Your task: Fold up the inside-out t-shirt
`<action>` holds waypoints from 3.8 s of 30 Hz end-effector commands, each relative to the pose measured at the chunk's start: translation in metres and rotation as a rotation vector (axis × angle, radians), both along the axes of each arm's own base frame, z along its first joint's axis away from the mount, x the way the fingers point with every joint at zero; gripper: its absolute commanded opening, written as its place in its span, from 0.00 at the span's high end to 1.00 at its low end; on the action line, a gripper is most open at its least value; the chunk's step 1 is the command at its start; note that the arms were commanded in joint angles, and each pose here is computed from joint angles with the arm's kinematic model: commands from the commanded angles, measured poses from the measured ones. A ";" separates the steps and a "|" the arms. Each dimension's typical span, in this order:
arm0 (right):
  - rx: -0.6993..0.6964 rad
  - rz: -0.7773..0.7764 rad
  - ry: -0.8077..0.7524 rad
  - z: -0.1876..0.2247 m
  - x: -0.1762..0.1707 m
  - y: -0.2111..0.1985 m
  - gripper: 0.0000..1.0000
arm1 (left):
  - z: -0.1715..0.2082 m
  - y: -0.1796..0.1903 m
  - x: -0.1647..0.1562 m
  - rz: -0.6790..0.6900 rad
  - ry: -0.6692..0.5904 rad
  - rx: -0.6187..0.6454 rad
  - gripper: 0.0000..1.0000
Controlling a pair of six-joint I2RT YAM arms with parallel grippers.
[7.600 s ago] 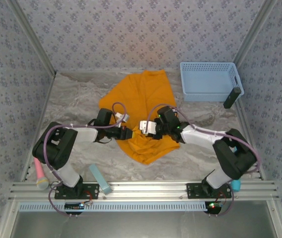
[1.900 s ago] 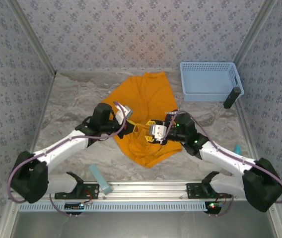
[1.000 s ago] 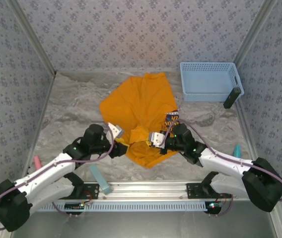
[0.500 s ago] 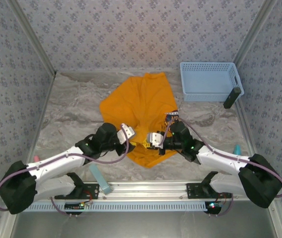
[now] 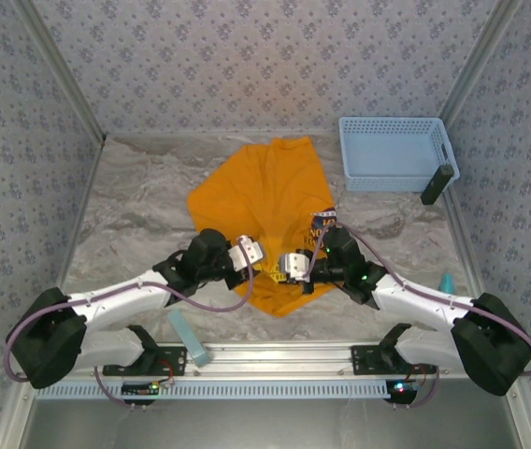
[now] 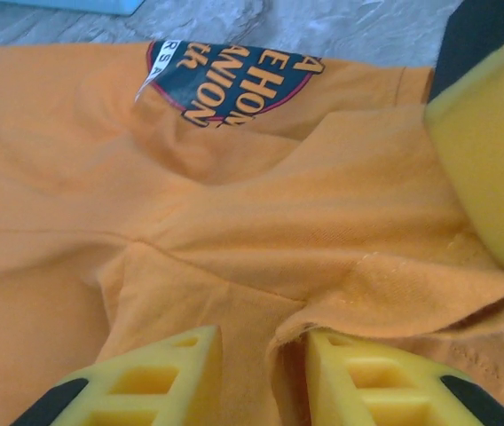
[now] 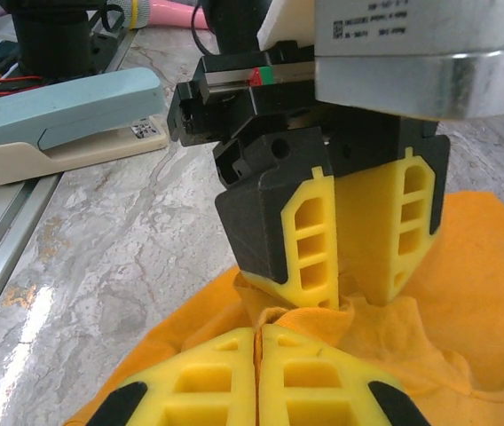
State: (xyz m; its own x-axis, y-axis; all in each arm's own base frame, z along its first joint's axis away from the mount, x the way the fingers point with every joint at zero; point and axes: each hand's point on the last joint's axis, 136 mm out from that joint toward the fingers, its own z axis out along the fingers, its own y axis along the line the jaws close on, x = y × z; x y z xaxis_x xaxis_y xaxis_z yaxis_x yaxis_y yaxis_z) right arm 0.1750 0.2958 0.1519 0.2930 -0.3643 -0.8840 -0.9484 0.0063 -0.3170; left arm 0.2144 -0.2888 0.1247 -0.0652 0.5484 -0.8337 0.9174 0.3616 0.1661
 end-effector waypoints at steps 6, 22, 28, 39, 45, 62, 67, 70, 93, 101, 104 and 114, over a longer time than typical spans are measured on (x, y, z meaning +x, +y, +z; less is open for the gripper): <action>0.047 0.033 -0.081 0.023 -0.003 -0.001 1.00 | -0.001 -0.026 -0.014 -0.227 -0.104 -0.004 0.67; -0.016 0.041 -0.196 0.018 -0.010 -0.007 0.57 | 0.043 -0.012 -0.012 -0.183 -0.195 -0.004 1.00; 0.085 -0.370 -0.228 0.083 0.075 -0.019 0.00 | 0.032 0.028 -0.038 -0.100 -0.082 0.087 1.00; 0.132 -0.945 0.715 0.077 0.256 -0.035 0.00 | 0.044 0.029 -0.063 -0.098 -0.023 -0.087 1.00; -0.064 -1.378 0.530 0.039 0.304 -0.054 0.00 | 0.039 0.024 -0.065 -0.128 -0.064 -0.044 1.00; -0.124 -1.355 0.874 -0.053 0.334 0.049 0.43 | 0.049 0.020 -0.049 -0.047 -0.072 -0.054 0.99; -0.159 -1.391 0.884 -0.079 0.341 0.055 0.43 | 0.055 0.019 -0.048 -0.038 -0.062 -0.068 1.00; -0.170 -1.381 0.884 -0.090 0.344 0.062 0.44 | 0.058 0.018 -0.048 -0.035 -0.058 -0.073 1.00; 0.014 -1.459 0.749 0.030 0.366 0.019 1.00 | 0.120 0.056 -0.047 -0.026 -0.120 -0.121 1.00; 0.277 -1.501 0.642 0.179 0.350 -0.046 1.00 | 0.219 0.087 0.003 0.066 -0.179 -0.230 1.00; 0.361 -1.559 0.561 0.231 0.328 -0.077 1.00 | 0.264 0.093 0.026 0.081 -0.210 -0.290 1.00; 0.675 -1.663 0.438 0.345 0.203 -0.176 1.00 | 0.417 0.124 0.029 0.033 -0.313 -0.372 1.00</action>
